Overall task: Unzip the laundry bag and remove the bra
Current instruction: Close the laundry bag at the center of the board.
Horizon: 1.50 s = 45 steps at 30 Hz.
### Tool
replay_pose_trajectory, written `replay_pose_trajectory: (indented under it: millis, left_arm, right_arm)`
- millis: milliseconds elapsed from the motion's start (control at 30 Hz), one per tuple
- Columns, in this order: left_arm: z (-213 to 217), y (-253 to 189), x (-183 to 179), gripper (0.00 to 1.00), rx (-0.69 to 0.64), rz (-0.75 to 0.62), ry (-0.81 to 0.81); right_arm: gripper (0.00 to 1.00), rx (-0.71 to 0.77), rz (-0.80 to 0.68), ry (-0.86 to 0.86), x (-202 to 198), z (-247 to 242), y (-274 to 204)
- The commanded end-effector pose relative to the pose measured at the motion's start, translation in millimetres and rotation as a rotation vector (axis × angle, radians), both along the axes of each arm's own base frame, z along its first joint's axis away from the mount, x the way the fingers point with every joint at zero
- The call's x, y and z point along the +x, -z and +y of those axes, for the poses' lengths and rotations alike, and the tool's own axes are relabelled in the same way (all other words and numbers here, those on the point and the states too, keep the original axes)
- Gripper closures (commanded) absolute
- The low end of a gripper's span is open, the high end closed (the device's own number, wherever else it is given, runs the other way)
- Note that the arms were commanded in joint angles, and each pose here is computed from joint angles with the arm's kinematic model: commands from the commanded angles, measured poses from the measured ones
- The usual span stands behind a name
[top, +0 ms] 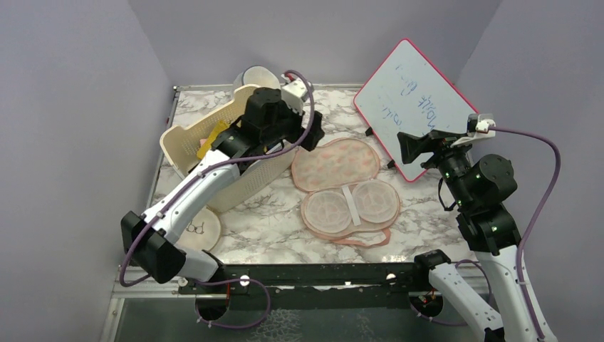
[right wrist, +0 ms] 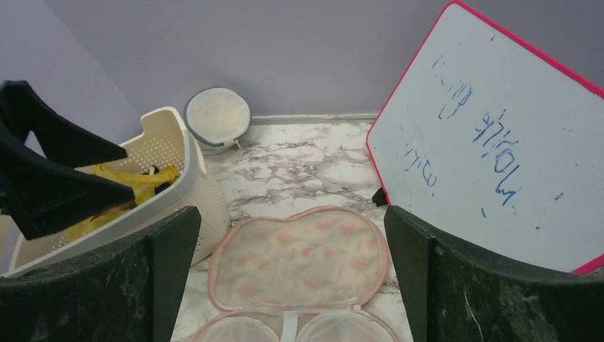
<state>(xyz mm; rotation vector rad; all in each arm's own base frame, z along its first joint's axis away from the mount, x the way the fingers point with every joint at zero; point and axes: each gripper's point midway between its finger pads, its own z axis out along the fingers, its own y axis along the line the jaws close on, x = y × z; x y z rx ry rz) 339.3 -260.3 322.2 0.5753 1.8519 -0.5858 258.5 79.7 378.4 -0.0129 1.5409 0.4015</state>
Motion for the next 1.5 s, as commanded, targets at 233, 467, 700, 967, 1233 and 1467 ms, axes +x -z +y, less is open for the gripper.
replay_pose_trajectory:
  millis: [233,467,700,967,1233,1467]
  left_arm:
    - [-87,53,1,0.02,0.331,-0.047,0.179]
    - [-88,122,35,0.01,0.57,0.021,0.14]
    - [-96,173,59,0.01,0.675,0.064,0.141]
    - [-80,210,98,0.01,0.751,0.12,0.108]
    - [-99,238,120,0.23,0.785,0.128,0.14]
    - [-110,262,129,0.36,0.777,0.146,0.155]
  right_arm:
    - [0.0,-0.009,-0.007,0.007,-8,-4,-2]
    - [0.0,-0.004,-0.063,0.089,-25,-24,-16]
    - [0.0,-0.007,-0.067,0.124,-31,-32,-17]
    - [0.0,-0.009,-0.065,0.098,-31,-27,-13]
    - [0.0,0.002,-0.048,0.07,-28,-21,-6]
    - [0.0,0.005,-0.033,0.058,-29,-19,-2]
